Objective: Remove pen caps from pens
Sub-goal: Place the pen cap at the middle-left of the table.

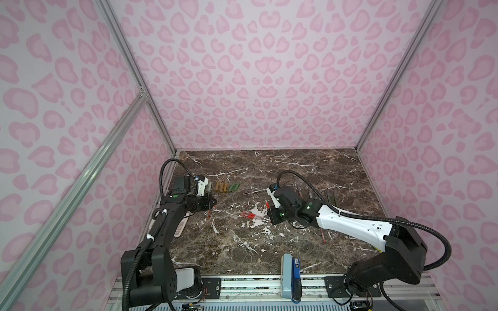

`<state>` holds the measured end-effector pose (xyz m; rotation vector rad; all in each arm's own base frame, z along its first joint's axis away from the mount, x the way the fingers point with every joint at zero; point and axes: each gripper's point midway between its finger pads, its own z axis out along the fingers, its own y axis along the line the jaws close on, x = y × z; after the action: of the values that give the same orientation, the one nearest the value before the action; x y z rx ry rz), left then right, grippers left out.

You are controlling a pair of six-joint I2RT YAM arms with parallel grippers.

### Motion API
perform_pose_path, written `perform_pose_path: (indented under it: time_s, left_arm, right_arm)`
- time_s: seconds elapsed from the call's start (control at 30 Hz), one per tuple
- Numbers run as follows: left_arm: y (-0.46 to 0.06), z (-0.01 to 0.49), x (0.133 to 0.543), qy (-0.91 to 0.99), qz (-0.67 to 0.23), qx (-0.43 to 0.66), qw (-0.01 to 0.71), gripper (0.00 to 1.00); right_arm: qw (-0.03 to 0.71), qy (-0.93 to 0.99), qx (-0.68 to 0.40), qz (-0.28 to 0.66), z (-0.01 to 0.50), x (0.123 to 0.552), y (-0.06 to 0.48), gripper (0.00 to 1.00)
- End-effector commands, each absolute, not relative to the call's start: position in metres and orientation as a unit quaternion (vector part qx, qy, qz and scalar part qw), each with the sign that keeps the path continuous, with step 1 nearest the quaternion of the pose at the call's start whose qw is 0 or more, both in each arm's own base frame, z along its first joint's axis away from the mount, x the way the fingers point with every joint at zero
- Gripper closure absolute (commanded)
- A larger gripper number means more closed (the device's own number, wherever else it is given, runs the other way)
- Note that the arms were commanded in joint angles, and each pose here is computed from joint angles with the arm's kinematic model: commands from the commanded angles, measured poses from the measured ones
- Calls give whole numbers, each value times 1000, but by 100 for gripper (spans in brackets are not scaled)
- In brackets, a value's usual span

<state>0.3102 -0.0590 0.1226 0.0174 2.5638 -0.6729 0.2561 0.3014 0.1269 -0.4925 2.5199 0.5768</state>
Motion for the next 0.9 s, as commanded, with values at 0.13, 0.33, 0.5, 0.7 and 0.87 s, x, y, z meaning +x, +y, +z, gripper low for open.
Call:
perform_pose_path:
  time_s: [0.13,0.33,0.5,0.7,0.87]
  left_arm:
    - [-59,92,299,955,-224,24,191,97]
    - [-60,72,298,966,-206,35,155,97]
    - [-63,60,298,971,-197,30,130,97]
    - [-56,43,303,981,-165,13,100,97]
    - [-55,36,305,984,-154,14,93,97]
  right_arm:
    - [248,945,-128,167,116,256,245,100]
    - [230,960,-92,133,97,250,206,100]
    - [207,971,-64,104,80,244,177,100]
    - [184,980,-30,75,59,242,144,100]
    - [178,982,-22,66,49,242,129,100]
